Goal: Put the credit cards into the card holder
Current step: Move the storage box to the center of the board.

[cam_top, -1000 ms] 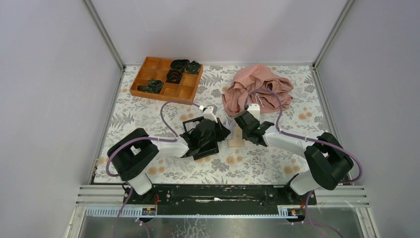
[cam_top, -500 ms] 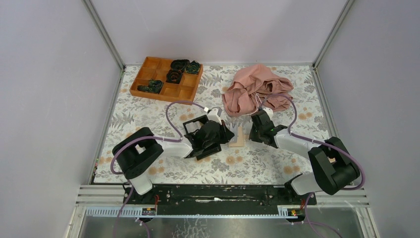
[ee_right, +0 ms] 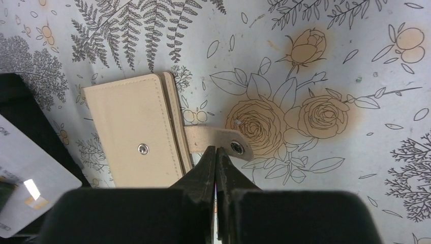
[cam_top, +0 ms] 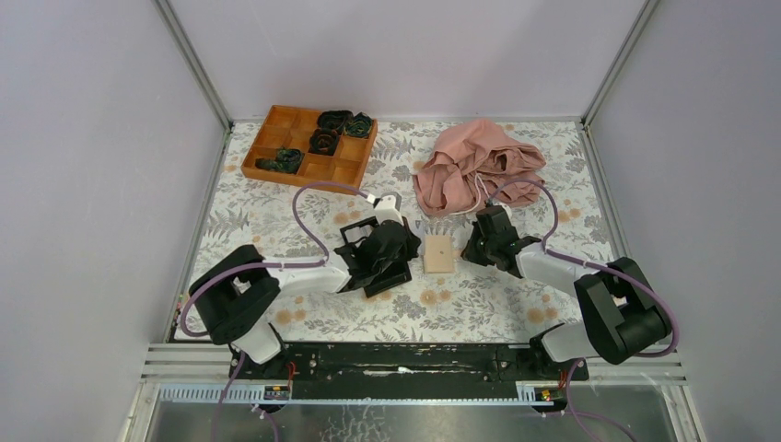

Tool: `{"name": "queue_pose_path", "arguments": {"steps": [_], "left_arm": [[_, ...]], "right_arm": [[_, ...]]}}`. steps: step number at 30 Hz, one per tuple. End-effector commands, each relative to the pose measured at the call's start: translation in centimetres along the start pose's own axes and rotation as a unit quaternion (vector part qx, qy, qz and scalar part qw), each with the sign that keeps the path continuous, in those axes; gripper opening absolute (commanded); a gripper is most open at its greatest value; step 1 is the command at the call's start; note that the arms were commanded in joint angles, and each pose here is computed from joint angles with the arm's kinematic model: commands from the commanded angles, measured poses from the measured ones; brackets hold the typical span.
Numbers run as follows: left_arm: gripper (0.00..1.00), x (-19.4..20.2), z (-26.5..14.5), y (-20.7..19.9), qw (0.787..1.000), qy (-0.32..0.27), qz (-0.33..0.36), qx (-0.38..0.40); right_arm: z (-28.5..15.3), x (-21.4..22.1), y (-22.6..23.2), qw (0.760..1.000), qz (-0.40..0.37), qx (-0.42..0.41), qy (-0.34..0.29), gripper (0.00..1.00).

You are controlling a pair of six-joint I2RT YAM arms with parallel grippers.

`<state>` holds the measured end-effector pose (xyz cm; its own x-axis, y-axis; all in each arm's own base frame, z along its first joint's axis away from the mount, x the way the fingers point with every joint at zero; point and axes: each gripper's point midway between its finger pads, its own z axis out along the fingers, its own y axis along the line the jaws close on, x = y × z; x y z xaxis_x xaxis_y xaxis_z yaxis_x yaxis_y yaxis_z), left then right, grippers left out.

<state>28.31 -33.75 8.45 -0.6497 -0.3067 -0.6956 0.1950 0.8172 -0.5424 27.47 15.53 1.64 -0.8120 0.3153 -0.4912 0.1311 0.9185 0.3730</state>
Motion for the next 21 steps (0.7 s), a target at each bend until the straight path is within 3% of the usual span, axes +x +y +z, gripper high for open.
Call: {"name": "queue_pose_path", "arguments": {"steps": [1,9,21], "left_arm": [[0.0,-1.7,-0.8,2.0,0.997,-0.03,0.038,-0.065],[0.0,-2.0,-1.6,5.6,0.988,-0.035,0.068,-0.137],[0.0,-6.1,-2.4,11.6,0.976,-0.059,0.052,-0.201]], "right_arm": [[-0.5,-1.1,1.2,0.999,0.01,-0.031,-0.018,0.0],[-0.8,-1.2,1.2,0.999,0.006,-0.034,-0.02,0.0],[-1.0,-0.8,1.0,0.999,0.003,-0.038,-0.017,0.0]]}}
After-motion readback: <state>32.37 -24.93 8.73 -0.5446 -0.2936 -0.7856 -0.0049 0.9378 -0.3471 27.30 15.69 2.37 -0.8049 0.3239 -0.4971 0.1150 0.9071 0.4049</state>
